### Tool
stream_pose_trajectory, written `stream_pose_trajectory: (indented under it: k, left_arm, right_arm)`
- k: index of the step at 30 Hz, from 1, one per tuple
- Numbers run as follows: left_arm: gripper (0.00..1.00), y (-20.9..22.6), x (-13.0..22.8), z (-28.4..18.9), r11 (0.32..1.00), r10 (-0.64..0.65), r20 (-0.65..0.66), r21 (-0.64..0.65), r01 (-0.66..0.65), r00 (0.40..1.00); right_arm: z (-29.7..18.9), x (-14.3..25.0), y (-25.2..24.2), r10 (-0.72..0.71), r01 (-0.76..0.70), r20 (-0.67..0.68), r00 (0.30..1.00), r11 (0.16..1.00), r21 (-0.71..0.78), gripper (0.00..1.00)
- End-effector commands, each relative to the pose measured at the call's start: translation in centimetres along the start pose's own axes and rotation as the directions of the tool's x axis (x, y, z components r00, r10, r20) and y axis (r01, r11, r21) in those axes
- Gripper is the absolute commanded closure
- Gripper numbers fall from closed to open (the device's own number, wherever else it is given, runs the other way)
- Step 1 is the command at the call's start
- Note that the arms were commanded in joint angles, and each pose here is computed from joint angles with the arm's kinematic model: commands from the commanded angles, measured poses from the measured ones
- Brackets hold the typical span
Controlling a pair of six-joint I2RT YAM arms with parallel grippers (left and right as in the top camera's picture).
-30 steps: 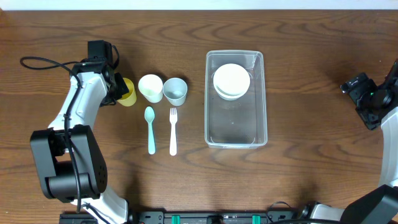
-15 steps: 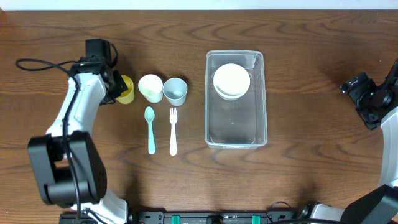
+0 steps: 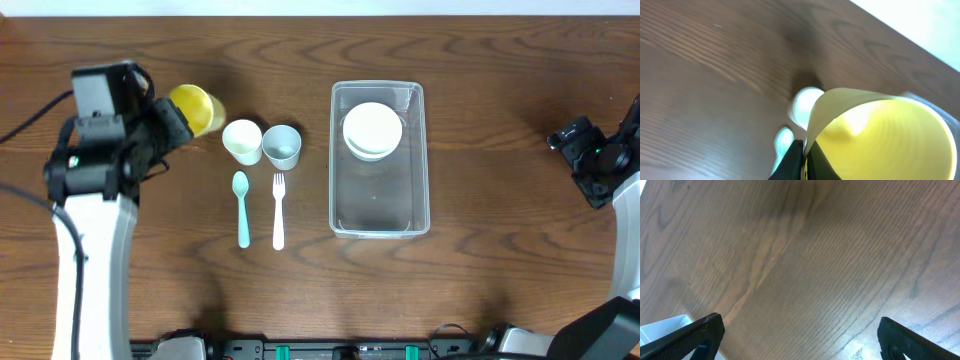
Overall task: Pack container
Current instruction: 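Lift the yellow cup and carry it into the container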
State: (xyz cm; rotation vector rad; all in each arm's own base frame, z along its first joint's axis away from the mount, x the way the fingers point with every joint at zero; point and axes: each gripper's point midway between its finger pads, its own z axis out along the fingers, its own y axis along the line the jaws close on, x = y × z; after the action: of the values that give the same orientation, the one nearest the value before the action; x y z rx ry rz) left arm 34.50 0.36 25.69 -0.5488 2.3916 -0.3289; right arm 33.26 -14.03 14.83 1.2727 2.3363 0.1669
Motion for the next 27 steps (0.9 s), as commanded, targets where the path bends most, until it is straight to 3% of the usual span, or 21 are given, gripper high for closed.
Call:
stream_pose_trajectory:
  k: [1, 6, 15, 27]
  left_arm:
    - [0.94, -3.4, 1.8, -2.0, 0.984, 0.089, -0.048, 0.161, -0.08, 0.995]
    - [0.94, -5.8, 5.2, -2.6, 0.956, 0.222, -0.12, 0.22, -0.192, 0.968]
    - [0.94, -11.6, 10.5, -0.6, 0.827, 0.509, -0.169, 0.366, -0.426, 0.844]
    - [0.94, -14.1, 15.4, 5.8, 0.771, 0.618, -0.294, 0.409, -0.488, 0.729]
  right_arm:
    - [0.0, -0.4, -0.3, 0.02, -0.02, 0.009, 1.0, 1.0, 0.011, 0.01]
    - [0.0, -0.4, -0.3, 0.02, -0.02, 0.009, 1.0, 1.0, 0.011, 0.01]
    - [0.0, -0.4, -0.3, 0.02, -0.02, 0.009, 1.0, 1.0, 0.011, 0.01]
    - [0.0, -0.4, -0.3, 0.02, -0.02, 0.009, 1.0, 1.0, 0.011, 0.01]
